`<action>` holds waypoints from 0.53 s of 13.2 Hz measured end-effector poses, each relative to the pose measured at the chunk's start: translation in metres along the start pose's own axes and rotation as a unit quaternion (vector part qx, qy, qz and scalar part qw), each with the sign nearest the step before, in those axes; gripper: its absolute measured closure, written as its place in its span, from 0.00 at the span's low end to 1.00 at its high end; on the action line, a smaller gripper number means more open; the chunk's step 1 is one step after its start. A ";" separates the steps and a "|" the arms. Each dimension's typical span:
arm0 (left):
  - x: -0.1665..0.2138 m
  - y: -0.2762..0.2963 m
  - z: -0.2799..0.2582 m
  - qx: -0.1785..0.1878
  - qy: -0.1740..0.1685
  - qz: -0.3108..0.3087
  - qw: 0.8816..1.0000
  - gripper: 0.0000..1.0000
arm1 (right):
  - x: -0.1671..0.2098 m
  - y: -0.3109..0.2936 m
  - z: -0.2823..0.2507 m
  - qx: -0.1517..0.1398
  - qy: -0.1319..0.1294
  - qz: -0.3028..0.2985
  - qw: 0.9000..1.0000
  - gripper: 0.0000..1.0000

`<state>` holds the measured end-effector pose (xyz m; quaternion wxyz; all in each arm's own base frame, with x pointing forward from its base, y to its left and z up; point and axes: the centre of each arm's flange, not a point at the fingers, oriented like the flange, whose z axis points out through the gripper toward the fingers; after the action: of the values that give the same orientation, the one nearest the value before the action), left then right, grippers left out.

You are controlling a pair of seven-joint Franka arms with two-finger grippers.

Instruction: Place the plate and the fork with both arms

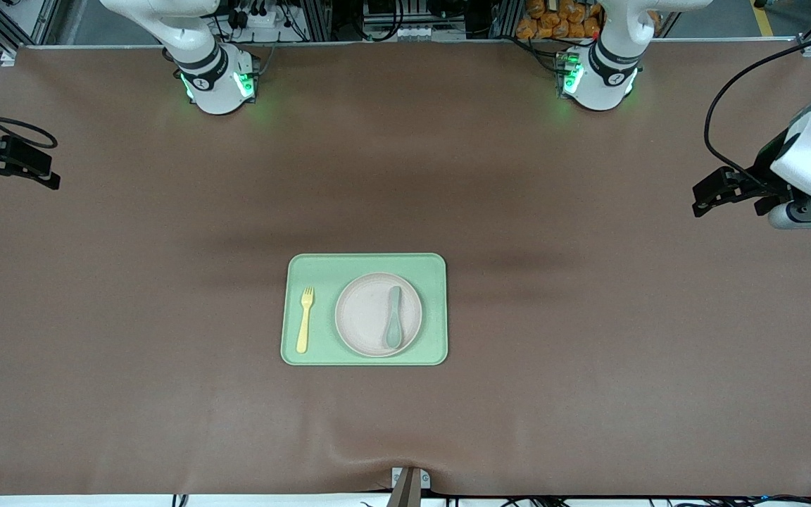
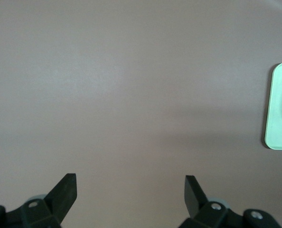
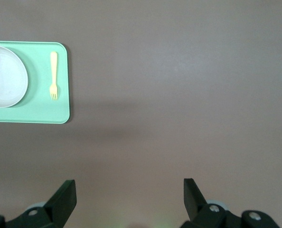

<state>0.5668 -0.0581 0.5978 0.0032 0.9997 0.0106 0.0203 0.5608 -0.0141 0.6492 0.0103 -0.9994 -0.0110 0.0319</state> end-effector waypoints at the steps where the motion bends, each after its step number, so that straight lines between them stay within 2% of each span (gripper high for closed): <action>1: 0.000 0.000 0.000 0.000 0.000 0.000 1.000 0.00 | 0.000 0.002 0.002 0.000 -0.002 0.006 1.000 0.00; 7: 0.000 0.000 0.000 0.000 0.000 0.000 1.000 0.00 | 0.000 0.002 0.004 0.000 -0.006 0.019 1.000 0.00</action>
<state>0.5668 -0.0581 0.5978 0.0032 0.9997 0.0106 0.0203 0.5605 -0.0162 0.6447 0.0099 -0.9992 0.0080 0.0379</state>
